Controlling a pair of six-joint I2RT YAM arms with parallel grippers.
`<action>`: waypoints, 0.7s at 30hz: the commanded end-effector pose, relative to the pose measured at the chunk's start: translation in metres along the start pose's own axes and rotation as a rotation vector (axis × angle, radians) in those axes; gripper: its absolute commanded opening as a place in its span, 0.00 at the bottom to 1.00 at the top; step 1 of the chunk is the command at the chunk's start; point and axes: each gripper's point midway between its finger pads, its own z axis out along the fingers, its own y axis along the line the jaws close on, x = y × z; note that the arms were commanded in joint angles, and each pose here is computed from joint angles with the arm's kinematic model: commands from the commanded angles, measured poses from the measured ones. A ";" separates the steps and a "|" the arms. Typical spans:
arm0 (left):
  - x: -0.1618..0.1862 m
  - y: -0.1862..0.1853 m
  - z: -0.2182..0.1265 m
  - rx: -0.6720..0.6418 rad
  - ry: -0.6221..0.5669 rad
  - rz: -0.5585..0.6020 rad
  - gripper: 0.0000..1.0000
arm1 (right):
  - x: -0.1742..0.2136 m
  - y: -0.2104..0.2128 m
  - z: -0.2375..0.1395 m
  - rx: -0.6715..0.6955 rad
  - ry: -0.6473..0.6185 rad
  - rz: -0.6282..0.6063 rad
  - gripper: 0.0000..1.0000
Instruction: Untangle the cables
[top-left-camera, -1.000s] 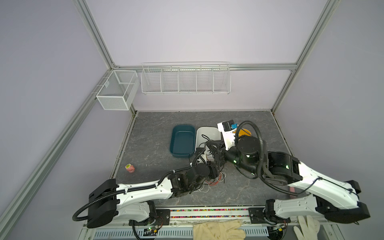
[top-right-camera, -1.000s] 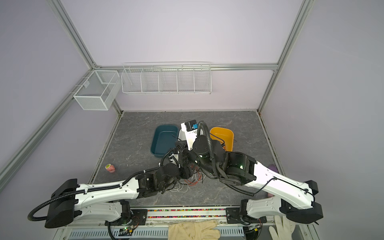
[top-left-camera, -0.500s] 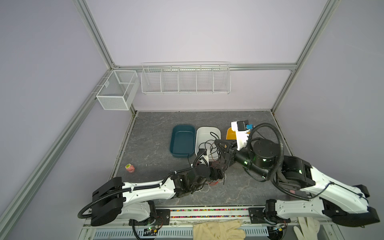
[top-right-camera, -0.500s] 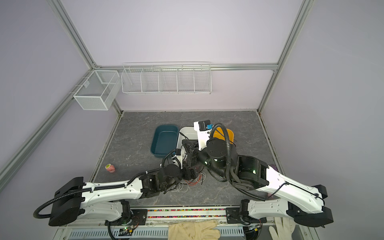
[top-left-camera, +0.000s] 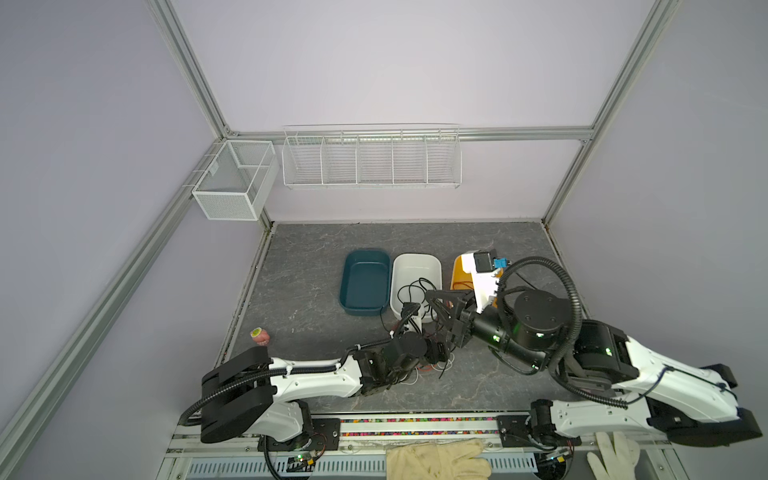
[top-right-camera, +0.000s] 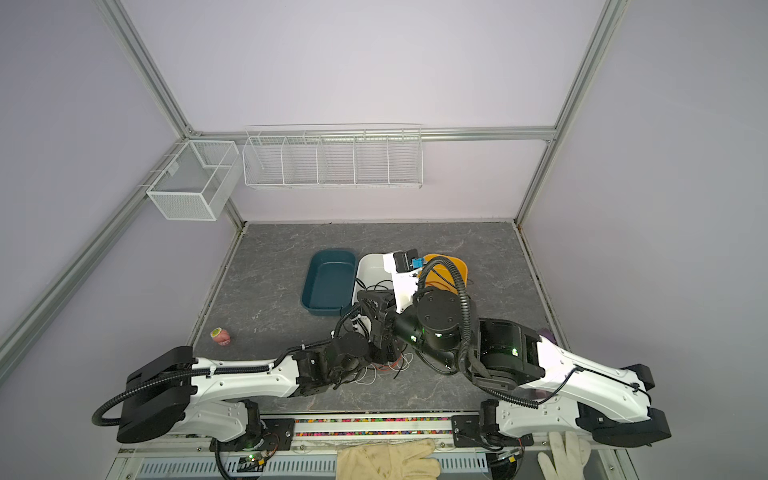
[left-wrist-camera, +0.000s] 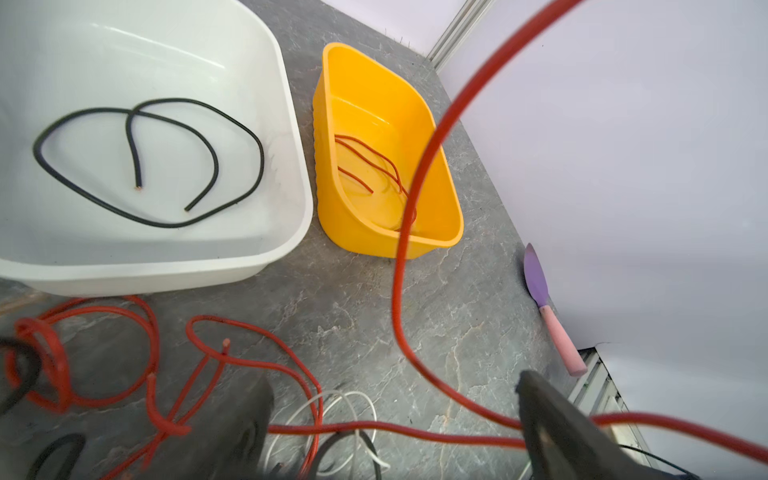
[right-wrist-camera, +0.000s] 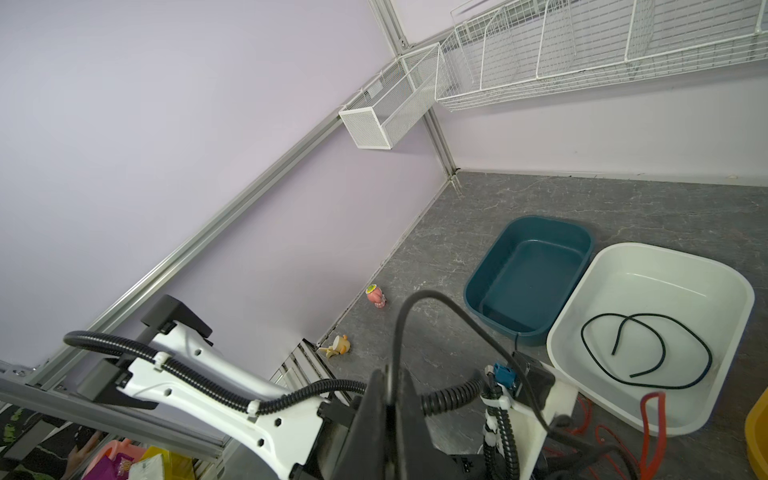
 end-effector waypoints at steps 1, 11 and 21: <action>0.025 0.008 0.007 0.026 0.055 -0.028 0.90 | -0.013 0.008 -0.010 -0.057 -0.050 0.051 0.07; 0.053 0.017 0.021 0.052 0.109 -0.060 0.60 | -0.013 0.011 -0.015 -0.088 -0.049 0.048 0.07; 0.086 0.048 0.026 0.022 0.155 -0.108 0.08 | -0.042 -0.004 -0.049 -0.046 -0.132 0.016 0.07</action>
